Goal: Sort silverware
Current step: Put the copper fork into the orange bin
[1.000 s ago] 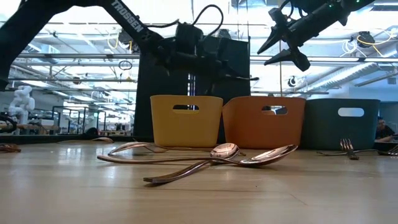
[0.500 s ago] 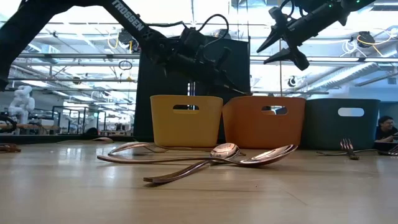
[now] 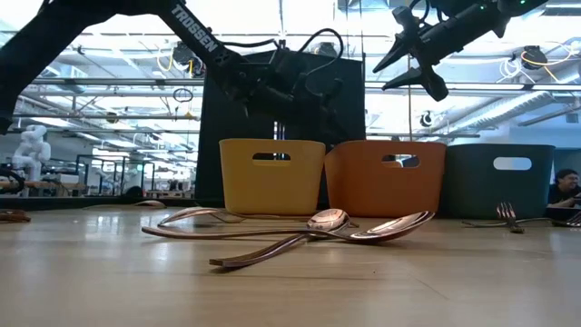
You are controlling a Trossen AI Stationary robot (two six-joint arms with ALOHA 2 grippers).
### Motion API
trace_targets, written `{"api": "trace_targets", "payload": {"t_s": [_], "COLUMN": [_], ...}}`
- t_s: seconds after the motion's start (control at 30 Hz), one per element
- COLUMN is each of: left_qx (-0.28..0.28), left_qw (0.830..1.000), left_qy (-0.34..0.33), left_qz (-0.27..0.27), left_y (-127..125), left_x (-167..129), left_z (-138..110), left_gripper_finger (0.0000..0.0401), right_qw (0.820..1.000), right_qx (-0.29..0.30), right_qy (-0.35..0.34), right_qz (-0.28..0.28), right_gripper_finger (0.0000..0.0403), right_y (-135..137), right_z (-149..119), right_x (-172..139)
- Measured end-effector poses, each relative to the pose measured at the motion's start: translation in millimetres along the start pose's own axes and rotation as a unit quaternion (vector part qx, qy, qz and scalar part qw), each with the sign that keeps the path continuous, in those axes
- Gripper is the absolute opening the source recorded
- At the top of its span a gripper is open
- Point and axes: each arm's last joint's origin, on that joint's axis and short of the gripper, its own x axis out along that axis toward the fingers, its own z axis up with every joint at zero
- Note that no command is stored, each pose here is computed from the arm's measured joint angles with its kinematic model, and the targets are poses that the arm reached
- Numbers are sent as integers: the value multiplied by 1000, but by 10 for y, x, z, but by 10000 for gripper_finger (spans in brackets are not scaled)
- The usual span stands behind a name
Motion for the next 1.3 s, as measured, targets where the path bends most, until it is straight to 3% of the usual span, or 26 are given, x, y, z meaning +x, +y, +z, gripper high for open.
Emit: {"api": "trace_targets", "payload": {"t_s": [0.4, 1.07, 1.3], "left_qx": [-15, -16, -9], "left_qw": [1000, 1000, 997], "left_qy": [-2, 16, 57], "left_qz": [3, -6, 58], "left_y": [5, -8, 238], "left_x": [-1, 0, -56], "left_z": [-2, -8, 16], "left_gripper_finger": [92, 96, 96], "right_qw": [1000, 1000, 1000], "right_qx": [-4, -6, -18], "right_qy": [0, -1, 2], "right_qz": [0, 1, 11], "right_gripper_finger": [169, 169, 169], "right_y": [0, 2, 13], "right_z": [0, 2, 6], "right_x": [0, 0, -1]}}
